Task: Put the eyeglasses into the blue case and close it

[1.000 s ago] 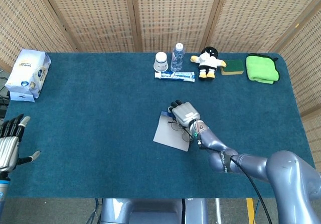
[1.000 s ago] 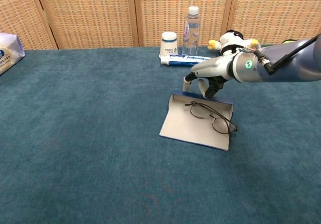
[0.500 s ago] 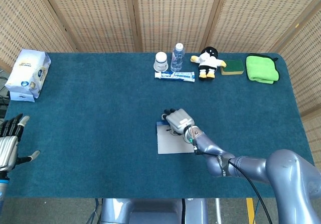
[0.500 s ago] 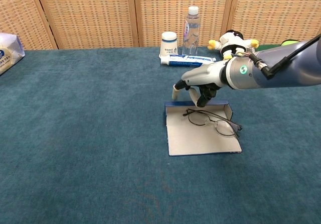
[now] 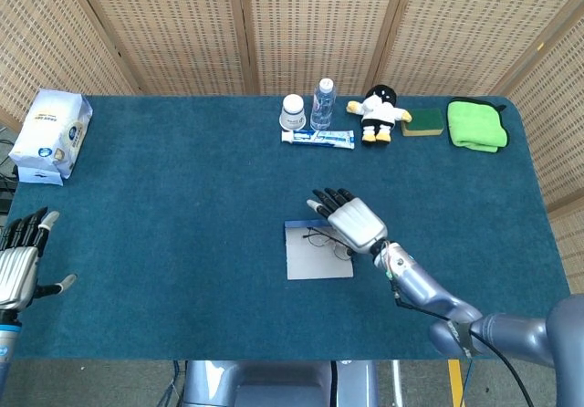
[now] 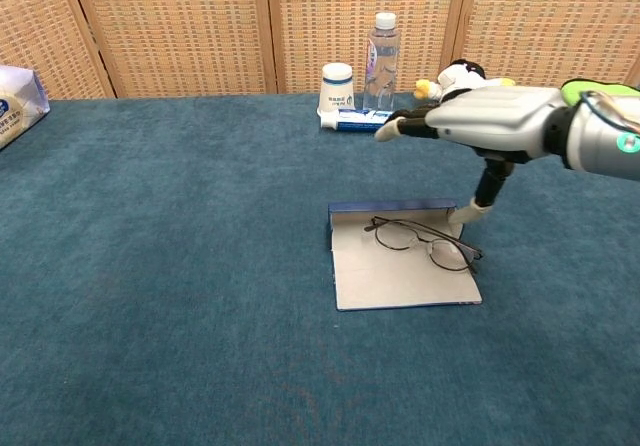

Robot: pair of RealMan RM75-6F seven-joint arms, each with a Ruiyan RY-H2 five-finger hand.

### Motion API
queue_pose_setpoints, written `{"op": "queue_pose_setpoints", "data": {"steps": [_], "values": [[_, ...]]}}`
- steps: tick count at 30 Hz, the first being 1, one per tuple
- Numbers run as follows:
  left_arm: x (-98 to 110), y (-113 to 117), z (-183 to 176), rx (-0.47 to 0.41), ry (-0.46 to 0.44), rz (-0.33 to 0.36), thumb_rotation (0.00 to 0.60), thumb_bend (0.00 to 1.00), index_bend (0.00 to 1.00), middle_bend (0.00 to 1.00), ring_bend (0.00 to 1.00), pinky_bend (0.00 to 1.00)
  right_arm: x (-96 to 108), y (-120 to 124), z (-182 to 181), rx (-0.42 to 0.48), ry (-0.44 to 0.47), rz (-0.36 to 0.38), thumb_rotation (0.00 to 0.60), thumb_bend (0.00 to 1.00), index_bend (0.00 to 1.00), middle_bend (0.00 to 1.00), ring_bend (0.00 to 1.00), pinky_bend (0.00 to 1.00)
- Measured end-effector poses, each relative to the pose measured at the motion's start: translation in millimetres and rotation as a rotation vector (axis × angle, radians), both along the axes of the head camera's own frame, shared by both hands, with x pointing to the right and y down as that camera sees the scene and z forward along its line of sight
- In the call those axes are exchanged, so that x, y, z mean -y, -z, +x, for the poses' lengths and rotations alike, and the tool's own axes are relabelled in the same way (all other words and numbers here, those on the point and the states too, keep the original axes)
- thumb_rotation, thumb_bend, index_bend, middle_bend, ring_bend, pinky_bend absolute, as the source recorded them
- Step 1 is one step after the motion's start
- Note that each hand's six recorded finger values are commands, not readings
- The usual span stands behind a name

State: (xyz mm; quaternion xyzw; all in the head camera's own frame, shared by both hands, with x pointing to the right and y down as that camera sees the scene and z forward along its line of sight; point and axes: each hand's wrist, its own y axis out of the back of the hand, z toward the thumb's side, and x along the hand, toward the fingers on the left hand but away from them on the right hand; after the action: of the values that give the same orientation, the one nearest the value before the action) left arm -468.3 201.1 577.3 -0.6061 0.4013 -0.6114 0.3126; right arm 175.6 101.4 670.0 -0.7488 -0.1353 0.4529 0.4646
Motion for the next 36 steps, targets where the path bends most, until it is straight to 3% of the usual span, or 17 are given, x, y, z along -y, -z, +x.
{"op": "queue_pose_setpoints", "data": {"steps": [9, 20, 36], "values": [[-1.2, -1.4, 2.7, 0.002, -0.011, -0.003, 0.600, 0.00, 0.00, 0.00, 0.00, 0.00, -8.4, -7.8, 49.0, -0.026, 0.028, 0.106, 0.600, 0.00, 0.00, 0.00, 0.00, 0.11], [-2.1, -3.8, 4.5, 0.011, -0.013, -0.004, 0.600, 0.00, 0.00, 0.00, 0.00, 0.00, -27.7, -46.1, 60.2, -0.023, 0.035, 0.059, 0.600, 0.00, 0.00, 0.00, 0.00, 0.11], [-2.0, -3.6, 3.5, 0.011, -0.010, 0.000, 0.600, 0.00, 0.00, 0.00, 0.00, 0.00, -31.9, -64.4, 48.6, -0.026, 0.049, 0.053, 0.600, 0.00, 0.00, 0.00, 0.00, 0.11]]}}
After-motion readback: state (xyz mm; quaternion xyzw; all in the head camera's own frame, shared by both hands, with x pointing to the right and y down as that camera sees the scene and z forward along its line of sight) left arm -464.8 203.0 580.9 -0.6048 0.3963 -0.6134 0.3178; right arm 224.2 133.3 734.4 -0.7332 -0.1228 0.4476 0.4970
